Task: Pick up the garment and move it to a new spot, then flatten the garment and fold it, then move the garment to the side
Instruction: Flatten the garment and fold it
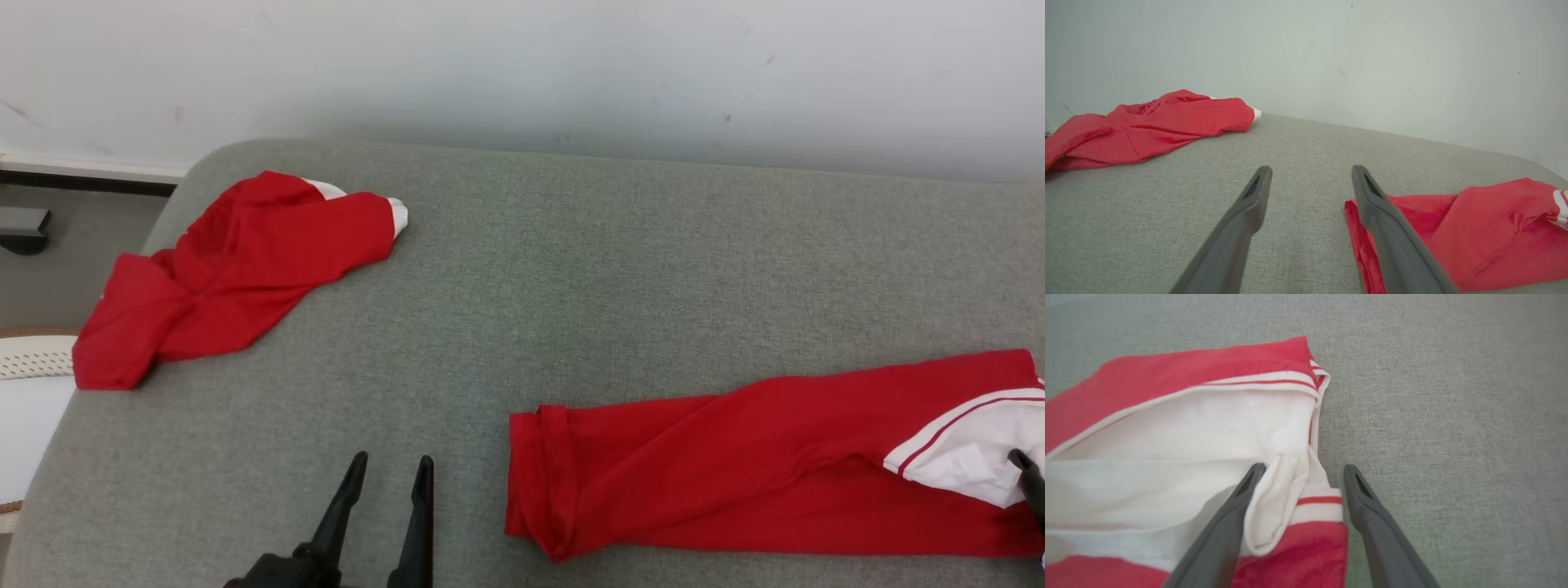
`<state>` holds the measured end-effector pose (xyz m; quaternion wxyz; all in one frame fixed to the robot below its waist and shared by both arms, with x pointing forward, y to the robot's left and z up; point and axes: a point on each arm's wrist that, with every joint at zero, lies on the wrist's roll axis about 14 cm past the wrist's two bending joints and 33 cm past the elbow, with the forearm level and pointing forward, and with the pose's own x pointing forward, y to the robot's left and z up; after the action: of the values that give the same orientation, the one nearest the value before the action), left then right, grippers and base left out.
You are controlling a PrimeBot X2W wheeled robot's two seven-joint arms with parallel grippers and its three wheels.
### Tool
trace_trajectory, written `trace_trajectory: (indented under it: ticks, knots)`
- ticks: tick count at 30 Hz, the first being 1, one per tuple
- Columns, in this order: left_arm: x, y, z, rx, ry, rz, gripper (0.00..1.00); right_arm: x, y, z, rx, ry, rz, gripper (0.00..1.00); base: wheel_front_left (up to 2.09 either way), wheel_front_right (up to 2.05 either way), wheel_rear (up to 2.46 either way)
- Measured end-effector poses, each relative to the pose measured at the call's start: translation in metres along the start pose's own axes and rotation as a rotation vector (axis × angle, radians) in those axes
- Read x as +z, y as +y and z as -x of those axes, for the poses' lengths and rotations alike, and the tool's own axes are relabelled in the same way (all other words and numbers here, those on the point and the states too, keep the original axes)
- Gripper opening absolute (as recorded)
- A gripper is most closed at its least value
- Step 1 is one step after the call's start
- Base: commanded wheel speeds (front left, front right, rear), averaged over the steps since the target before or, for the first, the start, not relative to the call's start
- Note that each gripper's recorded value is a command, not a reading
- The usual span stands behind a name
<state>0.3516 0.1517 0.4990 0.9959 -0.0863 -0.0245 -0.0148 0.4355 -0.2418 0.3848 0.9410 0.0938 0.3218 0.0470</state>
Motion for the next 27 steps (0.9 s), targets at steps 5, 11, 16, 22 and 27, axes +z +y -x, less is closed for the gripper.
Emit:
trace_trajectory:
  ticks: [5, 11, 16, 22, 27]
  knots:
    - [-0.003, -0.002, -0.001, -0.004, 0.008, 0.008, 1.0, -0.01, 0.002, -0.005, 0.002, 0.05, -0.032, 1.0, 0.0, 0.0, 0.0]
    - [-0.001, 0.001, -0.002, 0.006, 0.004, 0.006, 1.0, -0.012, 0.01, -0.014, 0.018, 0.081, -0.082, 1.0, 0.0, 0.0, 0.0]
    - [-0.003, 0.004, 0.002, 0.021, 0.013, 0.004, 1.0, -0.01, 0.025, -0.023, 0.047, 0.102, -0.086, 1.0, 0.0, 0.0, 0.0]
    - [-0.005, 0.005, 0.003, 0.03, 0.02, 0.005, 1.0, -0.007, 0.051, -0.028, 0.122, 0.104, -0.132, 0.0, 0.0, 0.0, 0.0]
    - [-0.009, 0.004, 0.002, 0.026, 0.032, 0.009, 1.0, -0.001, 0.042, -0.023, 0.114, 0.084, -0.155, 0.0, 0.0, 0.0, 0.0]
